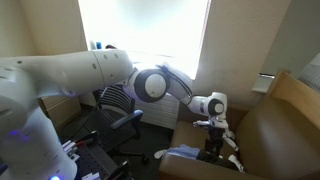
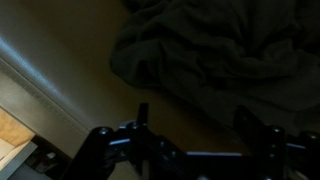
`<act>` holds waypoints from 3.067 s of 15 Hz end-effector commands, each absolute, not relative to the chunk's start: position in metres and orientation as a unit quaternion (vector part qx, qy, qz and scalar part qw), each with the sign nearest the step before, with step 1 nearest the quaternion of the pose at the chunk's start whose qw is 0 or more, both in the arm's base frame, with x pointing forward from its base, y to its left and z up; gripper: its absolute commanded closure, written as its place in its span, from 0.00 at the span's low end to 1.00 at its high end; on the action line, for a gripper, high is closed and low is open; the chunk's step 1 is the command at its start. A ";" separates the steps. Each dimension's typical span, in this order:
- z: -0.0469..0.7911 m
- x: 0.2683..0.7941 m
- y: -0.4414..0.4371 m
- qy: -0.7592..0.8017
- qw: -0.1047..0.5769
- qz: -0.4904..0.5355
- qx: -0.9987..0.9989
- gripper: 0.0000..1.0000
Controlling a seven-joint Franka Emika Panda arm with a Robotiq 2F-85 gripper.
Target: Remove the dark grey clothing from the sofa and place it on the backrest of the black chair, return the clothing to the sofa
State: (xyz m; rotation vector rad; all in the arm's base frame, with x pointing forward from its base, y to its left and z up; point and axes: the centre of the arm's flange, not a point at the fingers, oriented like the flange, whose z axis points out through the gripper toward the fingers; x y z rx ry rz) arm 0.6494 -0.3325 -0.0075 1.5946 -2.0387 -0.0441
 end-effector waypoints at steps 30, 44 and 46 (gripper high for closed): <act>-0.082 0.632 -0.347 -0.817 0.271 0.101 0.499 0.82; 0.045 0.696 -0.353 -0.822 0.154 0.221 0.502 0.60; 0.024 0.685 -0.342 -0.817 0.178 0.174 0.519 0.46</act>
